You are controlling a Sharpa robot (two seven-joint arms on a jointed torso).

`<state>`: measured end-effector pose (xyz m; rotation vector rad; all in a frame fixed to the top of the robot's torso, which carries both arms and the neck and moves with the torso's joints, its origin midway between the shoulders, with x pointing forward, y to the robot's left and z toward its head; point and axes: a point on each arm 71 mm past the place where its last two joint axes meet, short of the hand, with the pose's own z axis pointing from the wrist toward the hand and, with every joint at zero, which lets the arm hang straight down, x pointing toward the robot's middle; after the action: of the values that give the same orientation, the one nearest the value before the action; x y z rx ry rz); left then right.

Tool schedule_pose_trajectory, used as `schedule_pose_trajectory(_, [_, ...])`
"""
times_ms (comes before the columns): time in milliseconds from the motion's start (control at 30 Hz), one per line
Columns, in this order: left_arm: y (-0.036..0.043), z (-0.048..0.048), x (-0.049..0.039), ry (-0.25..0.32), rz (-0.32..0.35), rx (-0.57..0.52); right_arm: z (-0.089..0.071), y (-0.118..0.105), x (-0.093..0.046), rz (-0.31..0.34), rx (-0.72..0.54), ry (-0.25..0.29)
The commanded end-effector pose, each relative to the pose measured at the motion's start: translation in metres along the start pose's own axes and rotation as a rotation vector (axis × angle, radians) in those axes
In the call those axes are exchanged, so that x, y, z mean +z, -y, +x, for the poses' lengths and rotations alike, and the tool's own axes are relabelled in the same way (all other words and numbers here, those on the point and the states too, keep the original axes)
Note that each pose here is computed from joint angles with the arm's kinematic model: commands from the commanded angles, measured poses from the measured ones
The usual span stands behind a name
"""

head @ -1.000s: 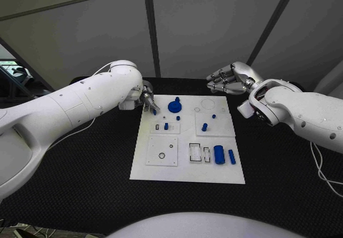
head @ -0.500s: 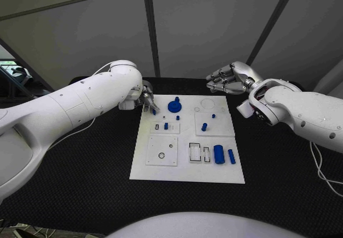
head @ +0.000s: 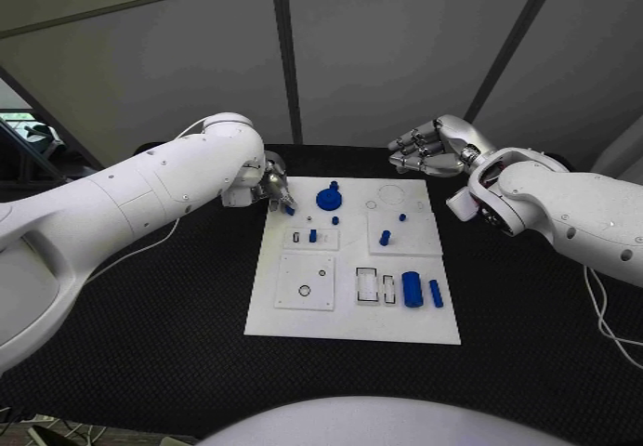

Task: Assemble the parts on the task board

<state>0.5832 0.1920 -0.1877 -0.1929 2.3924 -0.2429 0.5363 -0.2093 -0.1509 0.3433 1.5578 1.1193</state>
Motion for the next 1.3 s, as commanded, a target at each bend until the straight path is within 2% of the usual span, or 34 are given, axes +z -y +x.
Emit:
schedule_pose_trajectory(33, [0.0017,-0.0005,-0.0023,-0.001,0.057,-0.075,0.0,-0.001,0.0,-0.008,0.002,-0.006])
schedule_pose_trajectory(267, [-0.006,-0.0022,-0.01,0.045,0.084,-0.125,-0.001,-0.001,0.0,-0.006,0.001,-0.007])
schedule_pose_trajectory(433, [-0.009,-0.001,-0.02,0.08,0.114,-0.163,-0.002,0.0,-0.001,-0.005,0.0,-0.005])
schedule_pose_trajectory(600, [-0.0121,0.0043,-0.0307,0.112,0.134,-0.175,-0.002,0.001,-0.001,-0.004,0.0,-0.005])
schedule_pose_trajectory(767, [-0.0163,0.0129,-0.0394,0.13,0.144,-0.174,-0.004,0.001,-0.002,-0.002,-0.001,-0.003])
schedule_pose_trajectory(867, [-0.0169,0.0219,-0.0434,0.135,0.147,-0.151,-0.004,0.002,-0.002,-0.001,-0.002,-0.002])
schedule_pose_trajectory(967, [-0.0163,0.0292,-0.0449,0.131,0.143,-0.122,-0.004,0.001,-0.002,-0.001,-0.002,-0.002])
schedule_pose_trajectory(1100, [-0.0157,0.0395,-0.0453,0.098,0.138,-0.08,-0.004,0.001,-0.002,-0.002,-0.004,-0.002])
schedule_pose_trajectory(1300, [-0.0143,0.0458,-0.0446,0.075,0.143,-0.061,-0.004,0.001,-0.002,-0.002,-0.006,-0.001])
